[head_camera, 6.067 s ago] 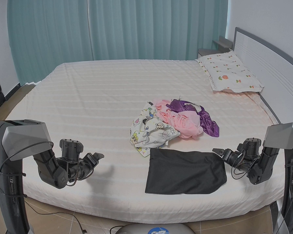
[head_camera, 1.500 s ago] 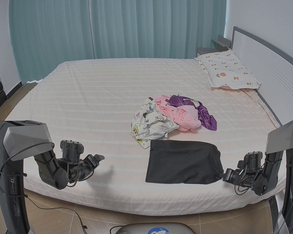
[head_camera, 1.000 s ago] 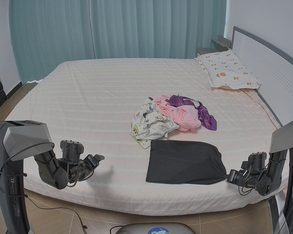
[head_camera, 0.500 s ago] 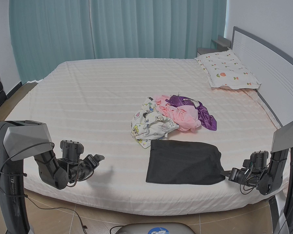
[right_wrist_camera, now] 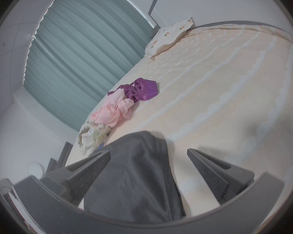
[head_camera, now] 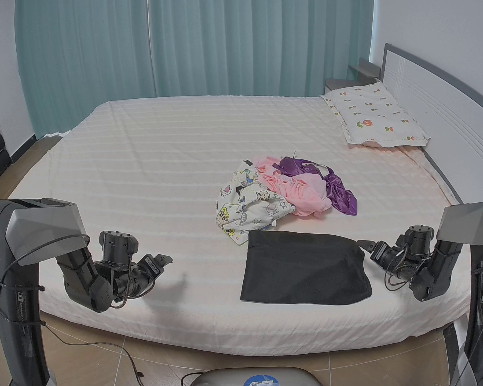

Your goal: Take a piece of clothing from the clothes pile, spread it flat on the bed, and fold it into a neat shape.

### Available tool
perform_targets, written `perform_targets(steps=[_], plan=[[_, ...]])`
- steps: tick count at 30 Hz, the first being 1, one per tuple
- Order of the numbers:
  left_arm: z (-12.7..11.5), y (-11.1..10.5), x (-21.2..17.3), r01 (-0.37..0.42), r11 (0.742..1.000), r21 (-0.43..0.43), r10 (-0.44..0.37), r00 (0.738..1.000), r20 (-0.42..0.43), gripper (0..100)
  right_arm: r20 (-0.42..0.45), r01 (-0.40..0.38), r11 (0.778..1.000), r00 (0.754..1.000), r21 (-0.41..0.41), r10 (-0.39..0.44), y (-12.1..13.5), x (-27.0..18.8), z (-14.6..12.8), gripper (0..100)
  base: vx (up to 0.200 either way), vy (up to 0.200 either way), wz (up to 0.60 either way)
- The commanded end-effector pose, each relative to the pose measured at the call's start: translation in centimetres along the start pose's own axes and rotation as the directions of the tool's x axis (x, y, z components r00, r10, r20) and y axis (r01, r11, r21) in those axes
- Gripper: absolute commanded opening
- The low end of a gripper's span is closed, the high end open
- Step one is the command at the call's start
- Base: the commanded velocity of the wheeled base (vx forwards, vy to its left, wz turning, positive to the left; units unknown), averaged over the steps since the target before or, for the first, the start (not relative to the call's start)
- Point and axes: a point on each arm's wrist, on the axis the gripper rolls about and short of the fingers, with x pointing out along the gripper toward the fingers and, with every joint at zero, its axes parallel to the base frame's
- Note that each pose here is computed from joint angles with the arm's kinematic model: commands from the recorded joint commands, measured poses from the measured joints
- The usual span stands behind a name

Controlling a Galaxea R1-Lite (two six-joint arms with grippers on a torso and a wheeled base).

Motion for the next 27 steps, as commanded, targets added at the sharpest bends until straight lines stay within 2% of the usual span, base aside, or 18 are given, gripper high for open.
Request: perform_targets(steps=[1,9,10,18,19,27], plan=[[-0.1,0.1,0.2,-0.012,1.000,0.000,0.012,1.000,0.009,100,-0.024,0.003,1.000,1.000,0.018,-0.003,-0.3,2.3,-1.8,100,0.000,0.000,0.00],[-0.2,0.1,0.2,-0.015,1.000,0.003,0.015,1.000,0.010,100,-0.005,0.001,1.000,1.000,0.010,-0.001,-0.1,3.3,-2.0,100,0.000,0.000,0.00],[-0.2,0.1,0.2,-0.015,1.000,0.003,0.015,1.000,0.010,100,0.026,0.010,1.000,1.000,0.011,-0.011,-0.2,3.8,-2.0,100,0.000,0.000,0.00],[-0.2,0.1,0.2,-0.015,1.000,0.003,0.015,1.000,0.010,100,0.067,0.015,0.998,0.998,0.055,-0.019,0.0,4.3,-1.5,100,0.000,0.000,0.00],[-0.2,0.1,0.2,-0.015,1.000,0.003,0.015,1.000,0.010,100,0.067,0.015,0.998,0.998,0.055,-0.019,0.0,4.3,-1.5,0,0.000,0.000,0.00],[-0.2,0.1,0.2,-0.015,1.000,0.001,0.015,1.000,0.010,100,0.076,0.007,0.997,0.997,0.080,-0.013,0.2,4.3,-1.3,0,0.000,0.000,0.00]])
